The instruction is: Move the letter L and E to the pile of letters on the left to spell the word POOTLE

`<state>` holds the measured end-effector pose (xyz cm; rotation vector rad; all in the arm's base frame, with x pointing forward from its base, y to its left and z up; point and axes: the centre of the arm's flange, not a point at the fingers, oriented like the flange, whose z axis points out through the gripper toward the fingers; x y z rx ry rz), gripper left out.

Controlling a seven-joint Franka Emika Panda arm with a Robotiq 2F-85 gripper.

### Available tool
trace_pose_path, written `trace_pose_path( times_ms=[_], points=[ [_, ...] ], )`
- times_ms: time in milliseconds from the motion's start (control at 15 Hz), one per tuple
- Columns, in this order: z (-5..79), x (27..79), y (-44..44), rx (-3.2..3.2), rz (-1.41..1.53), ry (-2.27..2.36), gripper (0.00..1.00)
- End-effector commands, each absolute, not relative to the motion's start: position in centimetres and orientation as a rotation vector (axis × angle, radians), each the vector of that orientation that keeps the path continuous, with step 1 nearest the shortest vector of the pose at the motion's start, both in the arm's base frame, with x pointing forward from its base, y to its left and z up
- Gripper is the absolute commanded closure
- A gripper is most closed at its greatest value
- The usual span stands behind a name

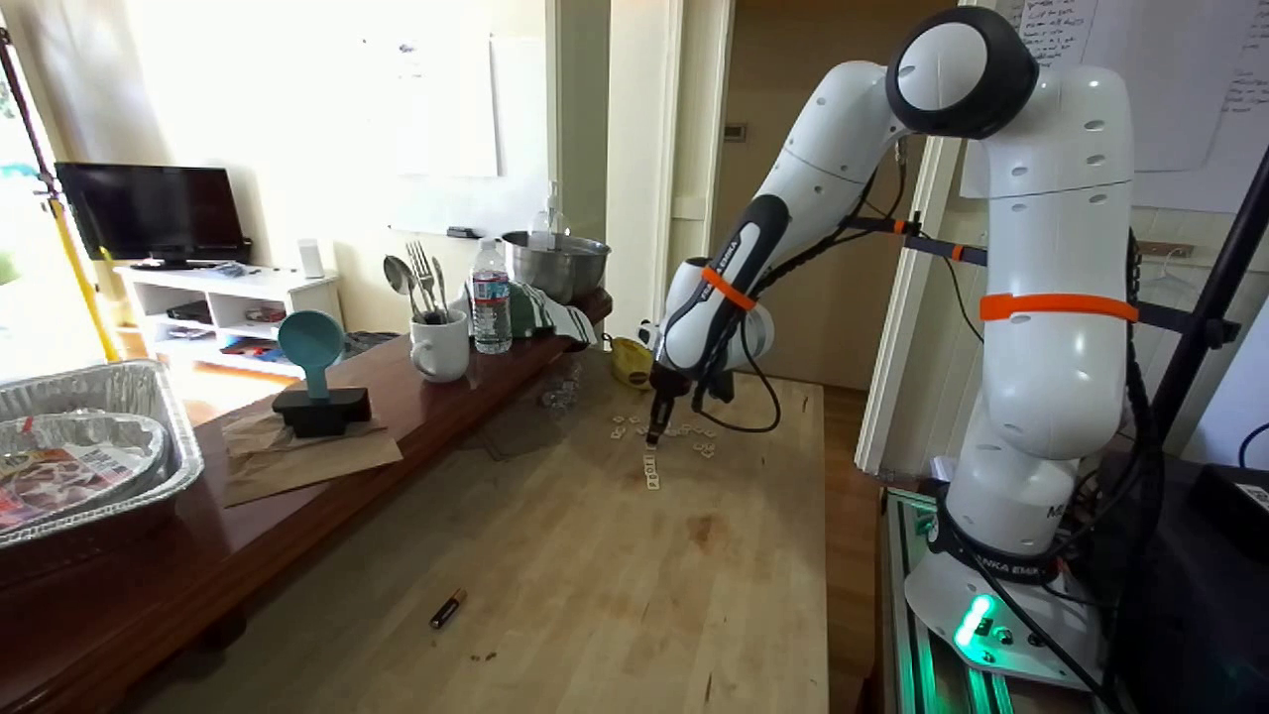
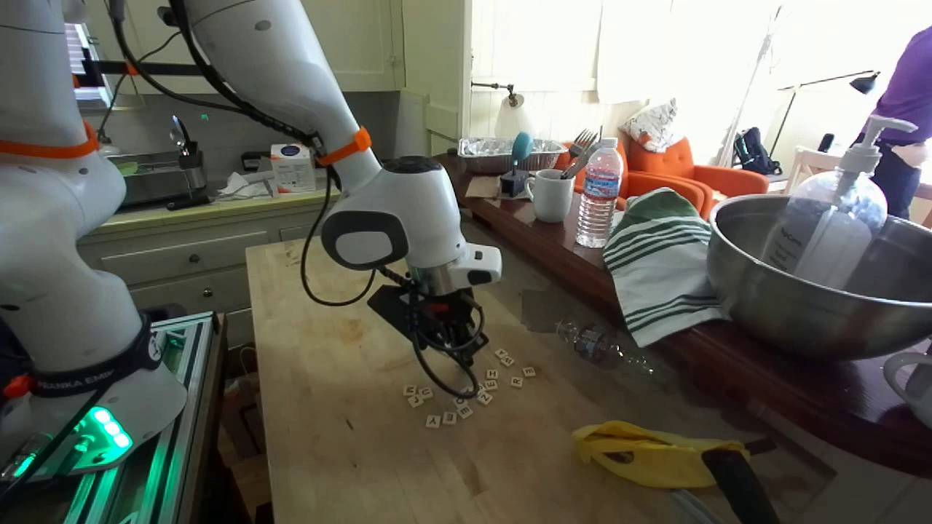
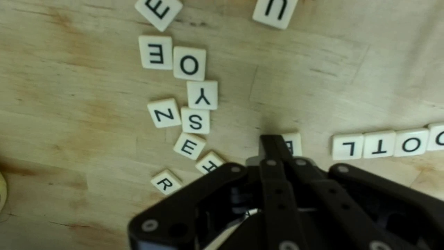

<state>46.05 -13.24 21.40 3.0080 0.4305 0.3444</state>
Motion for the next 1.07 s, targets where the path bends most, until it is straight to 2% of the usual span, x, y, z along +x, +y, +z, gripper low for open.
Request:
trace_pose_path(
  times_ms=[0,1000],
  points=[
    [18.5,45.7,-11.6,3.082,0.208,0.404,1.0],
    [18.9,45.6,-9.9,3.112,0.158,0.329,1.0]
  ],
)
